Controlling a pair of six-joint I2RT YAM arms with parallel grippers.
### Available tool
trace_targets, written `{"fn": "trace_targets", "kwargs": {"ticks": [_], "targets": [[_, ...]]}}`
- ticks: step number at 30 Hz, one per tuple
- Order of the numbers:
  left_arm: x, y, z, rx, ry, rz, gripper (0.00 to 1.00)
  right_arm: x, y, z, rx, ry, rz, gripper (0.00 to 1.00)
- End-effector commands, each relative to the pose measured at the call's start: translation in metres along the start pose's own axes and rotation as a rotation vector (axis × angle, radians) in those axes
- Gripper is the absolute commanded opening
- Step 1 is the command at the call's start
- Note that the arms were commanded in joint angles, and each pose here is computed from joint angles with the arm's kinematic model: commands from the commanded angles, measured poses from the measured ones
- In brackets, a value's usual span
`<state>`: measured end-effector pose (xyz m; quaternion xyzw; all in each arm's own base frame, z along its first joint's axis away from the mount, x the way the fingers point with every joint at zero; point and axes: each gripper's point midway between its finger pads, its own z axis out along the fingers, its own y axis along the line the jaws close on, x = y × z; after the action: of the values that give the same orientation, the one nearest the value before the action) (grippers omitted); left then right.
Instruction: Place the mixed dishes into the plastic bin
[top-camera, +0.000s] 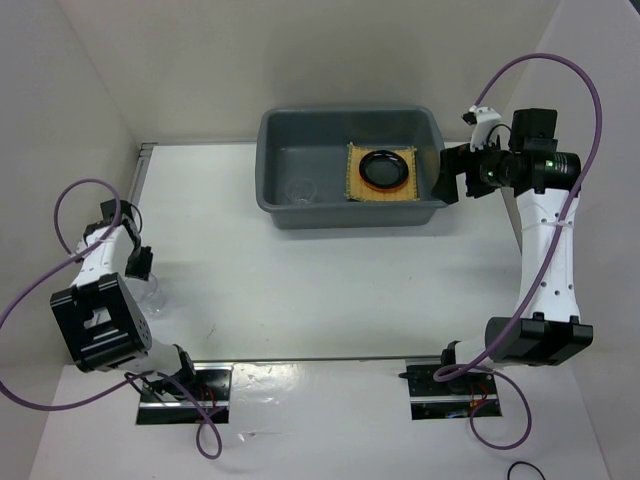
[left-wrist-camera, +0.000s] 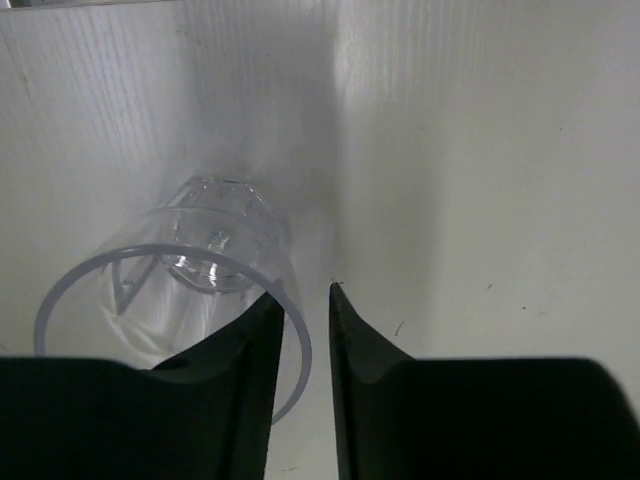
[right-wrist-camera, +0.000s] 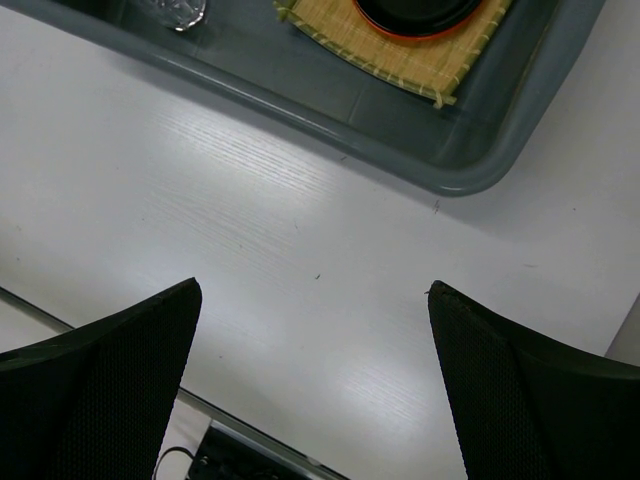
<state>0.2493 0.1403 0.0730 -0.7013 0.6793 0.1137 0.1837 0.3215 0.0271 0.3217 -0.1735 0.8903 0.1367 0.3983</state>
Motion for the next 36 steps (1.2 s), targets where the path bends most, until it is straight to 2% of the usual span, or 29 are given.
{"fn": "trace_targets", "kwargs": {"ticks": [1, 3, 4, 6, 7, 8, 10, 11, 14, 15, 17, 18, 19, 20, 21, 22, 23, 25, 27, 29, 30, 31, 32, 33, 34, 36], "targets": [[0.002, -0.008, 0.004, 0.037, 0.015, 0.009, 0.30, -0.017, -0.006, -0.005, 0.029, -0.049, -0.041, 0.98], [0.002, -0.009, 0.007, 0.036, 0.016, 0.018, 0.28, -0.017, -0.006, -0.005, 0.029, -0.049, -0.041, 0.98], [0.004, -0.010, 0.007, 0.040, 0.025, 0.019, 0.18, -0.017, -0.008, -0.005, 0.038, -0.046, -0.041, 0.98], [0.002, -0.020, 0.002, 0.078, 0.035, 0.031, 0.05, -0.017, -0.008, -0.005, 0.038, -0.046, -0.041, 0.98], [0.000, -0.030, -0.002, 0.115, 0.038, 0.022, 0.00, -0.017, -0.008, -0.005, 0.038, -0.046, -0.041, 0.98], [-0.002, -0.040, -0.007, 0.158, 0.044, 0.030, 0.00, -0.017, -0.008, -0.005, 0.038, -0.046, -0.041, 0.98], [-0.012, -0.085, -0.037, 0.344, 0.071, 0.011, 0.00, -0.017, -0.008, -0.005, 0.038, -0.046, -0.041, 0.98], [-0.025, -0.108, -0.063, 0.470, 0.042, -0.012, 0.00, -0.017, -0.008, -0.005, 0.038, -0.046, -0.041, 0.98], [-0.038, -0.164, -0.121, 0.773, 0.069, 0.014, 0.00, -0.019, -0.008, -0.005, 0.041, -0.053, -0.045, 0.98], [-0.033, -0.178, -0.140, 0.872, 0.117, 0.049, 0.00, -0.019, -0.008, -0.005, 0.041, -0.053, -0.045, 0.98], [-0.041, -0.210, -0.179, 1.065, 0.099, 0.082, 0.00, -0.019, -0.008, -0.005, 0.041, -0.053, -0.045, 0.98], [-0.034, -0.221, -0.200, 1.162, 0.120, 0.137, 0.00, -0.020, -0.007, -0.008, 0.044, -0.062, -0.050, 0.98], [-0.035, -0.236, -0.221, 1.260, 0.084, 0.192, 0.00, -0.020, -0.007, -0.009, 0.044, -0.062, -0.050, 0.98], [-0.015, -0.252, -0.222, 1.284, 0.127, 0.265, 0.00, -0.018, -0.006, -0.009, 0.043, -0.061, -0.050, 0.98], [-0.019, -0.269, -0.280, 1.431, 0.105, 0.373, 0.00, -0.018, -0.006, -0.009, 0.043, -0.061, -0.050, 0.98], [0.003, -0.283, -0.257, 1.372, 0.130, 0.526, 0.00, -0.015, -0.004, -0.011, 0.043, -0.061, -0.050, 0.98], [0.030, -0.293, -0.277, 1.396, 0.138, 0.644, 0.00, -0.015, -0.006, -0.011, 0.053, -0.058, -0.049, 0.98], [0.049, -0.316, -0.302, 1.403, 0.077, 0.850, 0.00, -0.011, -0.002, -0.015, 0.055, -0.062, -0.051, 0.98], [0.093, -0.324, -0.326, 1.413, 0.059, 0.996, 0.00, -0.010, -0.001, -0.016, 0.055, -0.062, -0.061, 0.98], [0.120, -0.332, -0.323, 1.394, 0.021, 1.052, 0.00, -0.009, -0.003, -0.016, 0.065, -0.058, -0.060, 0.98], [0.148, -0.331, -0.329, 1.407, 0.021, 1.106, 0.00, -0.010, -0.002, -0.019, 0.068, -0.066, -0.064, 0.98], [0.161, -0.338, -0.313, 1.323, -0.040, 1.126, 0.00, -0.009, -0.004, -0.020, 0.078, -0.063, -0.064, 0.98], [0.175, -0.339, -0.320, 1.323, -0.087, 1.157, 0.00, -0.009, -0.004, -0.020, 0.078, -0.063, -0.064, 0.98], [0.207, -0.334, -0.324, 1.316, -0.094, 1.203, 0.00, -0.009, -0.005, -0.020, 0.088, -0.059, -0.063, 0.98], [0.218, -0.339, -0.307, 1.241, -0.146, 1.217, 0.00, -0.009, -0.006, -0.023, 0.100, -0.064, -0.067, 0.98], [0.242, -0.337, -0.294, 1.190, -0.161, 1.262, 0.00, -0.009, -0.006, -0.023, 0.100, -0.064, -0.076, 0.98]]}}
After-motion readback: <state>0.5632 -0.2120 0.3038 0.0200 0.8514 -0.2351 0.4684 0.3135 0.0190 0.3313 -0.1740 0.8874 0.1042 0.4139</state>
